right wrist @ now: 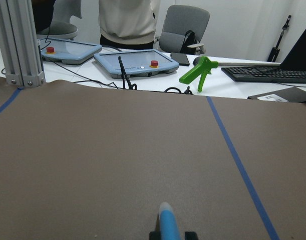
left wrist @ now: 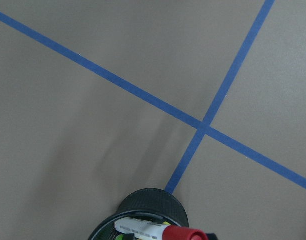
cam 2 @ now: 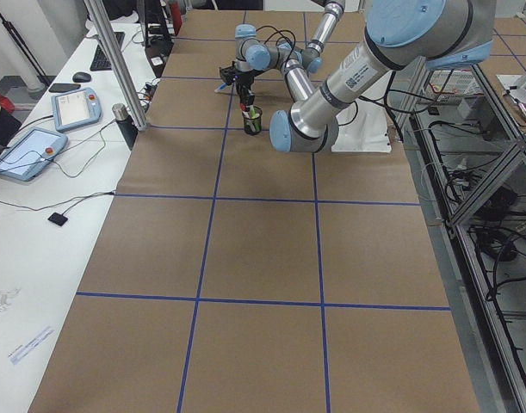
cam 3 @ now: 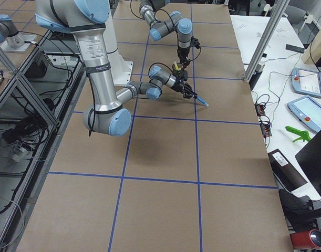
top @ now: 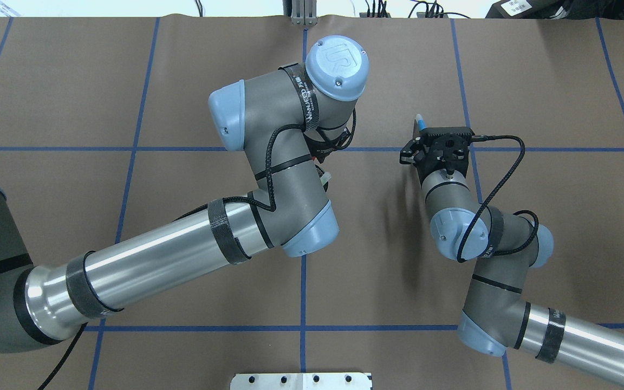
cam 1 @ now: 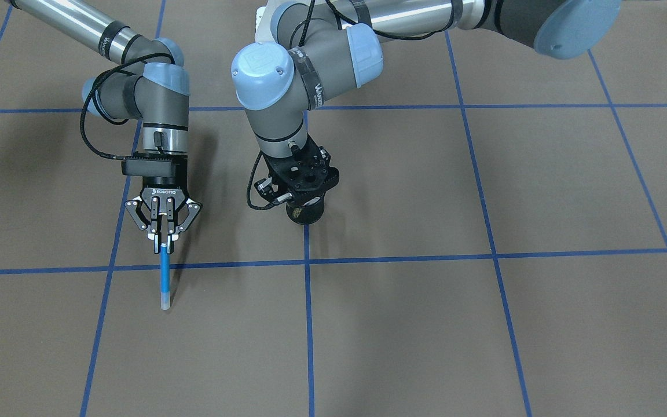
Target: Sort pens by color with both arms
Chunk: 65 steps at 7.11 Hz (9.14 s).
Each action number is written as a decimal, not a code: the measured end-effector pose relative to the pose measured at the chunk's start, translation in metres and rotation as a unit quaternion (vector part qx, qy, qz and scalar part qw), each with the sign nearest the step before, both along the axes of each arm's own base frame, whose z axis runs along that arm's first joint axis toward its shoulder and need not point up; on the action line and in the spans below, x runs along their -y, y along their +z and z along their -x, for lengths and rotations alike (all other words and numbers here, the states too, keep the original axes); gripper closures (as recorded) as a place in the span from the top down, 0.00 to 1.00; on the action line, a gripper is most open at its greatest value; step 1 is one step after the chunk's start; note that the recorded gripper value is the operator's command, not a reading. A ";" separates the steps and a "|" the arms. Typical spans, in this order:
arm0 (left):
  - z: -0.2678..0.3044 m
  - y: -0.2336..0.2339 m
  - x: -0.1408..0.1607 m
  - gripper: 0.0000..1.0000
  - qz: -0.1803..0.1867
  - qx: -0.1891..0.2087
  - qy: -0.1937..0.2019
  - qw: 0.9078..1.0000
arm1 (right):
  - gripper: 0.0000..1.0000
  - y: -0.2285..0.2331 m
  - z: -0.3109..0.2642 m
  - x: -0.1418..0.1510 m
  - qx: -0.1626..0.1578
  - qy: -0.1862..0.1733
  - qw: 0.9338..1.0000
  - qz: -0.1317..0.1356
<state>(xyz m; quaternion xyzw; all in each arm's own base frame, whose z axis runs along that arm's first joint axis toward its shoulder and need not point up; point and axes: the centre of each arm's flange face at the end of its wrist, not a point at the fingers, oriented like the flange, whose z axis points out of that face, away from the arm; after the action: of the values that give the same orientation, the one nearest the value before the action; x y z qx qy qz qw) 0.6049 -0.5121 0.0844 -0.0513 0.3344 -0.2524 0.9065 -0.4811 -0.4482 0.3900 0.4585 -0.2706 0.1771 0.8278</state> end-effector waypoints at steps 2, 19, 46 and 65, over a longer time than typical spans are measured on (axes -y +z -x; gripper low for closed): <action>0.000 0.001 0.002 0.58 -0.004 0.004 -0.003 1.000 | 0.99 -0.004 0.002 -0.001 0.006 0.000 1.000 0.000; 0.061 -0.045 -0.009 0.00 -0.029 -0.016 -0.012 0.999 | 1.00 -0.016 -0.214 0.040 -0.003 -0.053 0.955 0.292; -0.071 -0.065 -0.054 1.00 -0.327 -0.121 -0.488 0.800 | 1.00 -0.041 -0.387 0.065 0.000 -0.315 0.885 0.343; 0.420 0.329 0.084 1.00 -0.192 0.017 0.258 0.947 | 1.00 -0.241 -0.114 0.077 0.254 -0.051 0.779 0.571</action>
<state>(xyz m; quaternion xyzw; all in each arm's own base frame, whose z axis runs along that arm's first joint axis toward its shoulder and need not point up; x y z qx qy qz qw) 0.1852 -0.5958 0.4138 0.0432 0.3369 0.0579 0.9388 -0.3672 -0.5254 0.1493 -0.1743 -0.3431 0.3669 0.8469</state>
